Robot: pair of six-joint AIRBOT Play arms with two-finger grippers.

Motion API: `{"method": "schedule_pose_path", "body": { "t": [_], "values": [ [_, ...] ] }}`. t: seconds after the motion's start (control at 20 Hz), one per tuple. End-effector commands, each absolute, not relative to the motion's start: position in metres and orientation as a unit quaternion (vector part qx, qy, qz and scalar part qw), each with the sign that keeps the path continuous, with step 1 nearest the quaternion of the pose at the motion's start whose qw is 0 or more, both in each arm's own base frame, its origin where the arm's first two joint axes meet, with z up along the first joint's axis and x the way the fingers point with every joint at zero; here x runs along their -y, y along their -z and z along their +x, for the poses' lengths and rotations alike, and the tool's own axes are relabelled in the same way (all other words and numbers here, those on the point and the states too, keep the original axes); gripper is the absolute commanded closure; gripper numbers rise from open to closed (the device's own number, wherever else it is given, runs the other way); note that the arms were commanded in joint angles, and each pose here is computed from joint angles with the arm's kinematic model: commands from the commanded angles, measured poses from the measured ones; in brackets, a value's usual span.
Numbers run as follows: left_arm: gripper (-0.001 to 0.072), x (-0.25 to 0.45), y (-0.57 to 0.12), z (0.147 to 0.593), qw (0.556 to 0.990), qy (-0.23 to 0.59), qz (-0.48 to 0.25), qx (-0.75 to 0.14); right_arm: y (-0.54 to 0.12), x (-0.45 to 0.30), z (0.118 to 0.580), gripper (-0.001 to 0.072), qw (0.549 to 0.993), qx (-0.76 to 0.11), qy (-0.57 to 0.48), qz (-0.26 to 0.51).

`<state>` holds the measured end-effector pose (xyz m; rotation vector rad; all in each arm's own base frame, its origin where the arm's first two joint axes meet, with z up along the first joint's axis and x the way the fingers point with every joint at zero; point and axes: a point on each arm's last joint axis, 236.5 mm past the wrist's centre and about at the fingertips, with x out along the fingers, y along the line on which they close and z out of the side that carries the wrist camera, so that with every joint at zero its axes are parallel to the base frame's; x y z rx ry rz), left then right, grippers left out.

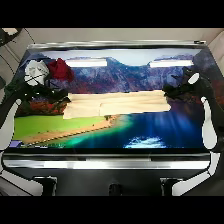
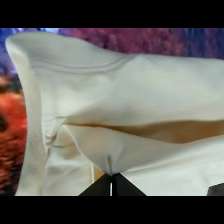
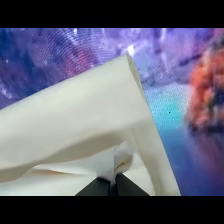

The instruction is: Fold the shirts.

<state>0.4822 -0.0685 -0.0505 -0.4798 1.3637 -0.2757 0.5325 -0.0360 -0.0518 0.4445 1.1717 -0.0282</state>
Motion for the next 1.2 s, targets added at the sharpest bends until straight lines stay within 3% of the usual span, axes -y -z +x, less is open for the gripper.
{"method": "schedule_pose_path", "body": {
  "t": [0.0,0.05,0.1,0.2,0.35,0.55,0.7,0.85,0.9,1.05,1.1,1.15],
  "values": [
    [0.0683,0.068,0.067,0.481,0.728,0.121,-0.224,-0.636,0.076,0.027,0.527,0.0673,0.785,-0.576,0.011,0.228],
    [0.0666,0.069,0.065,0.482,0.730,0.123,-0.226,-0.634,0.077,0.027,0.526,0.0671,0.783,-0.578,0.011,0.227],
    [0.0543,0.068,0.061,0.484,0.731,0.124,-0.225,-0.631,0.073,0.029,0.526,0.0590,0.786,-0.575,0.011,0.228],
    [0.0209,0.063,0.046,0.489,0.735,0.130,-0.223,-0.627,0.052,0.040,0.528,0.0050,0.800,-0.556,0.015,0.226],
    [0.0186,0.055,0.007,0.498,0.754,0.140,-0.215,-0.605,0.035,0.082,0.522,0.0015,0.800,-0.538,0.045,0.263],
    [0.0187,0.060,-0.054,0.507,0.802,0.148,-0.197,-0.544,0.065,0.058,0.501,0.0013,0.709,-0.580,-0.025,0.401],
    [0.0187,0.075,-0.095,0.500,0.823,0.166,-0.179,-0.512,0.093,0.034,0.488,0.0015,0.663,-0.621,-0.046,0.415],
    [0.0187,0.095,-0.130,0.491,0.840,0.186,-0.162,-0.483,0.103,0.017,0.501,0.0044,0.664,-0.614,-0.040,0.426],
    [0.0187,0.104,-0.140,0.489,0.845,0.194,-0.156,-0.472,0.104,0.012,0.510,0.0142,0.674,-0.604,-0.035,0.425],
    [0.0187,0.138,-0.150,0.481,0.844,0.226,-0.146,-0.464,0.100,-0.003,0.533,0.0578,0.701,-0.573,-0.035,0.423],
    [0.0187,0.151,-0.148,0.478,0.840,0.237,-0.139,-0.468,0.096,-0.009,0.538,0.0676,0.708,-0.565,-0.040,0.423],
    [0.0196,0.165,-0.144,0.473,0.835,0.247,-0.134,-0.473,0.088,-0.014,0.542,0.0675,0.721,-0.556,-0.054,0.411]
  ]
}}
